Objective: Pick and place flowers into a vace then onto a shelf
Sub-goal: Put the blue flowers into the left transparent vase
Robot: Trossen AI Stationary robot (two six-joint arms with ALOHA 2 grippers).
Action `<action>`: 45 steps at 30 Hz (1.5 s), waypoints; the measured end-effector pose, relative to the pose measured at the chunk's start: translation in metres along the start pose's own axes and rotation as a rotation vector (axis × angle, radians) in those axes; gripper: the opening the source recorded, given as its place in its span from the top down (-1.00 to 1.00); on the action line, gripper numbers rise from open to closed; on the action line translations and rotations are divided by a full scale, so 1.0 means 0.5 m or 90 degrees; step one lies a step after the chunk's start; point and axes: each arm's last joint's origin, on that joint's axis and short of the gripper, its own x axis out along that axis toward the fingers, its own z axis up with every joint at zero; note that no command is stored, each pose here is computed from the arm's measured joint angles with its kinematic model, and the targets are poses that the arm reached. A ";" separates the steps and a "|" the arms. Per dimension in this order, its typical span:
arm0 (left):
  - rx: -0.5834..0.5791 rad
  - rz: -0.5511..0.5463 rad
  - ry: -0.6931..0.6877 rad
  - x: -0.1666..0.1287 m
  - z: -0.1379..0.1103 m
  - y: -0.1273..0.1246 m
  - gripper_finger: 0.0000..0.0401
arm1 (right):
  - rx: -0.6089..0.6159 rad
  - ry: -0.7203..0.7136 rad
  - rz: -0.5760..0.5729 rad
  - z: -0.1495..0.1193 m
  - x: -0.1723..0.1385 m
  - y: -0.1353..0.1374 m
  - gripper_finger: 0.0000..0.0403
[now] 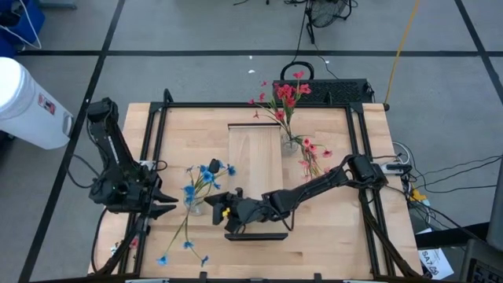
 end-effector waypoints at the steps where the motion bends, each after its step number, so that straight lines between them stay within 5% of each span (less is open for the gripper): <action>1: -0.001 0.001 0.000 0.000 0.001 0.000 0.58 | 0.001 0.001 -0.002 0.002 -0.003 -0.003 1.00; 27: -0.033 0.000 0.013 0.033 -0.015 0.014 0.59 | 0.050 0.061 -0.109 -0.053 -0.030 -0.066 1.00; 45: -0.049 -0.060 0.017 0.069 -0.015 0.030 0.59 | 0.073 0.028 -0.106 -0.046 -0.032 -0.065 1.00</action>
